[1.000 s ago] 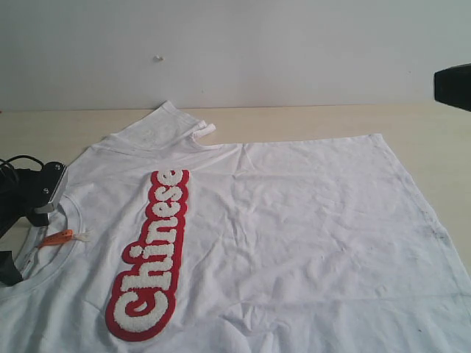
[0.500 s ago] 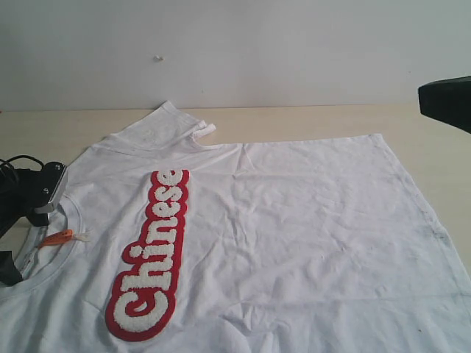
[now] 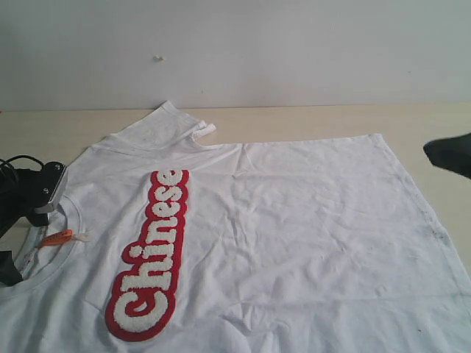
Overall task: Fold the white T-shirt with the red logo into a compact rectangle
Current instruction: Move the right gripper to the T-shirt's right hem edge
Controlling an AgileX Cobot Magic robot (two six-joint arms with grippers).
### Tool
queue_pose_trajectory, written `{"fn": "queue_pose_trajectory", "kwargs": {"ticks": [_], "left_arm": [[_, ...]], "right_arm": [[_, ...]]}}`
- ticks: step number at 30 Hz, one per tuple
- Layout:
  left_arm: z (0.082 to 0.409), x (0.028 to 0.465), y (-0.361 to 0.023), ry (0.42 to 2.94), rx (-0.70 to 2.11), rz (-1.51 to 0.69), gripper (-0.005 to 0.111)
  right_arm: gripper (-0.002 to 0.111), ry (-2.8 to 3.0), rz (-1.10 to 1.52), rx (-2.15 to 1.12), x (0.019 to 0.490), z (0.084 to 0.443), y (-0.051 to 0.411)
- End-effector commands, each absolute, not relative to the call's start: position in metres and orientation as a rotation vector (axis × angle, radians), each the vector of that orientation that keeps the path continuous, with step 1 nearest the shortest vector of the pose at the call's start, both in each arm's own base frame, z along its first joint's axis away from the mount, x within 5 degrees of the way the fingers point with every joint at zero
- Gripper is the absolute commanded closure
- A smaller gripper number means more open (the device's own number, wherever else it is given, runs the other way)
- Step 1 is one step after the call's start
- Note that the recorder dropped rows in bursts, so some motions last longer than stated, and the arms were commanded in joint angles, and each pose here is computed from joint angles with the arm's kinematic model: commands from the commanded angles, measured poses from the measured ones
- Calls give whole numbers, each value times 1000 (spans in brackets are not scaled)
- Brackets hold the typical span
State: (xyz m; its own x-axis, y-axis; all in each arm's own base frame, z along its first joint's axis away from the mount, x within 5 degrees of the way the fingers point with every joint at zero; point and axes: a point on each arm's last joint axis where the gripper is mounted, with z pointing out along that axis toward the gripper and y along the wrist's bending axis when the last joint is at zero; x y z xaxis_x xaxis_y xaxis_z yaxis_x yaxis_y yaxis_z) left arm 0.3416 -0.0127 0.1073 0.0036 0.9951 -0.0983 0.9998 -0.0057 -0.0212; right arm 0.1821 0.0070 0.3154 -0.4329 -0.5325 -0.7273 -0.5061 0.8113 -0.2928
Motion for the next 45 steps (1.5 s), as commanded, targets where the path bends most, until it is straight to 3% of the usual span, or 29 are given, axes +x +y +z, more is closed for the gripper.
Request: {"fn": "queue_pose_trajectory", "kwargs": {"ticks": [1, 10, 22, 34, 45], "left_arm": [[88, 337, -10, 2190, 2238, -164, 2], [88, 337, -10, 2190, 2238, -164, 2], [88, 337, -10, 2190, 2238, -164, 2], [88, 337, -10, 2190, 2238, -164, 2], [88, 337, -10, 2190, 2238, -164, 2]], "right_arm": [[3, 2226, -184, -912, 205, 291, -8], [3, 2335, -309, -1189, 234, 248, -23], [3, 2510, -326, -1213, 264, 211, -36], [3, 2431, -206, -1778, 316, 193, -44], [3, 2406, -76, -1892, 367, 151, -58]]}}
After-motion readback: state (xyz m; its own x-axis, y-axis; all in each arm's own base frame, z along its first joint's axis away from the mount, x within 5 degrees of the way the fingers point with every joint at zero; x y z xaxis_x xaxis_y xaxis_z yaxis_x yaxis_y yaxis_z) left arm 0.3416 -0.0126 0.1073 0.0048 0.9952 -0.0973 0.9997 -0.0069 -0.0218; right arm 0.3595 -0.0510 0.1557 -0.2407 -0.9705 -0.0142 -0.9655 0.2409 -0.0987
